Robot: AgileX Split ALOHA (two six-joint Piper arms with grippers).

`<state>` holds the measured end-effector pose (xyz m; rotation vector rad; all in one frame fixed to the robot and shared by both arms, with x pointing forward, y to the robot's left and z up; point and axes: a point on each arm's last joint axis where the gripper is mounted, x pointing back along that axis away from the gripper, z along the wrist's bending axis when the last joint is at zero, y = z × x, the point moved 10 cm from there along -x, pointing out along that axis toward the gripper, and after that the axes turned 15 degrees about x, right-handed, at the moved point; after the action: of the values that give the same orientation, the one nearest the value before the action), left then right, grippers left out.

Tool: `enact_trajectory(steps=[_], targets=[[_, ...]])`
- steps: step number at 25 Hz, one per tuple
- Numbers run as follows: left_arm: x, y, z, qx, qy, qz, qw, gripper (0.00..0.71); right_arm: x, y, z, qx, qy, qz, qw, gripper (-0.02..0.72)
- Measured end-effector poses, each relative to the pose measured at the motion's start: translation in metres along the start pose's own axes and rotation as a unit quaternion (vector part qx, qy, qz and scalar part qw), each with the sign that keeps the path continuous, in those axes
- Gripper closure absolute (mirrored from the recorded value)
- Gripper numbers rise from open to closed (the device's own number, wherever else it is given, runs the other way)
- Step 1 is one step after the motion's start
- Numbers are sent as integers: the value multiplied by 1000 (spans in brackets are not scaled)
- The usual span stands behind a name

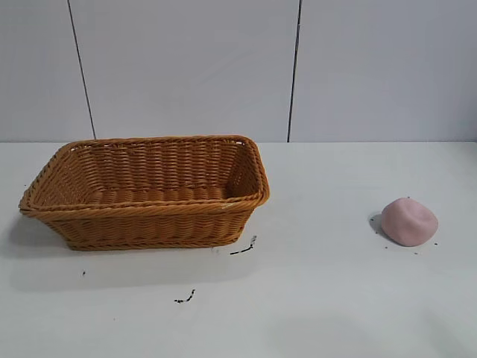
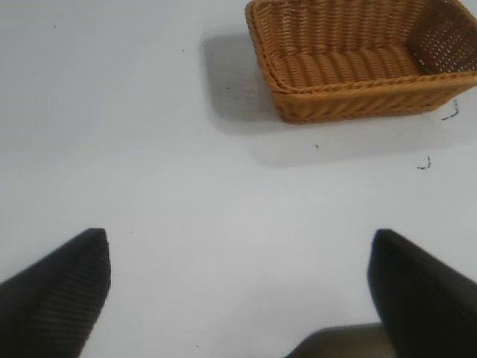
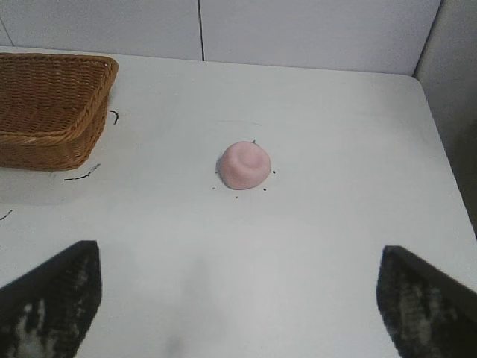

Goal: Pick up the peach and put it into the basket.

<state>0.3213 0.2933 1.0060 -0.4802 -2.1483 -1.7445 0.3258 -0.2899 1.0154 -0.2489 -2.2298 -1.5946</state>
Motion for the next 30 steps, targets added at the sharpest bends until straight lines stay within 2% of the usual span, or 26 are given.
enact_trajectory(steps=[10,15,20,26,30], targets=[[0,0,0,0,0,0,1000,18,-3,-1,0,-1,4,10,1000,14],[0,0,0,0,0,0,1000,18,-31,-1,1,-9,36,106,994,14],[0,0,0,0,0,0,1000,18,-77,10,-4,-13,69,213,974,14],[0,0,0,0,0,0,1000,18,-156,15,-7,-15,104,330,938,14],[0,0,0,0,0,0,1000,18,-208,14,-7,-16,121,383,916,14]])
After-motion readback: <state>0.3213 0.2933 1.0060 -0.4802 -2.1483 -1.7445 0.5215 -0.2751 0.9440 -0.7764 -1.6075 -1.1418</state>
